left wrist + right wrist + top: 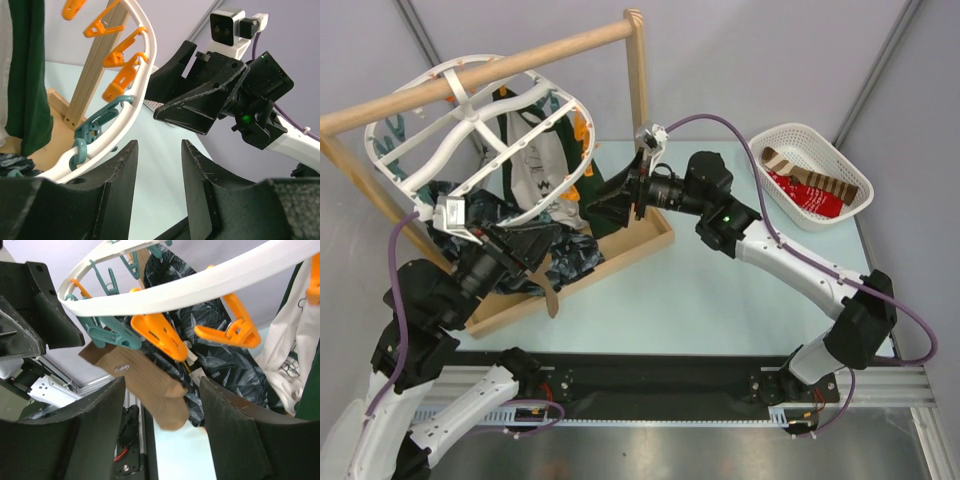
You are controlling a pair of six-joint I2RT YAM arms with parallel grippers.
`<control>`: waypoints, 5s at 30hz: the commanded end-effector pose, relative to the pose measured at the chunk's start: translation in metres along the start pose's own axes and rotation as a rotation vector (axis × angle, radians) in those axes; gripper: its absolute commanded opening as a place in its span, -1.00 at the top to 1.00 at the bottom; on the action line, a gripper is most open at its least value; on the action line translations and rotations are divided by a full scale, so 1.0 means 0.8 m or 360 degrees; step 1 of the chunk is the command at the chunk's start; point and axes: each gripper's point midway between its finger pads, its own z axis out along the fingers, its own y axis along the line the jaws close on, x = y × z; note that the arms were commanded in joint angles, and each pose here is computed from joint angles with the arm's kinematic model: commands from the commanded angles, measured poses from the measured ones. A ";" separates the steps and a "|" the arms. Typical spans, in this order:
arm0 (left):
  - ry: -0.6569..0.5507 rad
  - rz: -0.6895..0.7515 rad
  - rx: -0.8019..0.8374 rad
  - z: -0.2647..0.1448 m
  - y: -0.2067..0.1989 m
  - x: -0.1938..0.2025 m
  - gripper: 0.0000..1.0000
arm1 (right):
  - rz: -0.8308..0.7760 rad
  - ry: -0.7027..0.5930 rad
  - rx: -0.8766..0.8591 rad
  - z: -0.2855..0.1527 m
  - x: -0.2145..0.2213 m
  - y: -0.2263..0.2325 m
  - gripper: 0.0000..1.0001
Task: Clip the socks to the hanger
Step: Open the clamp at the hanger.
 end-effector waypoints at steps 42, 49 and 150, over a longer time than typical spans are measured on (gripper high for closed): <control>-0.0063 0.0051 0.0002 -0.028 -0.008 -0.024 0.03 | 0.0056 -0.0260 -0.0614 0.053 -0.022 0.056 0.80; 0.0038 -0.0140 0.0110 -0.017 -0.048 -0.038 -0.01 | 0.0088 -0.0180 -0.0401 0.057 -0.016 0.071 1.00; -0.0188 -0.0291 -0.0433 0.051 0.059 -0.008 1.00 | -0.0187 0.0176 0.0170 0.060 -0.005 0.098 -0.02</control>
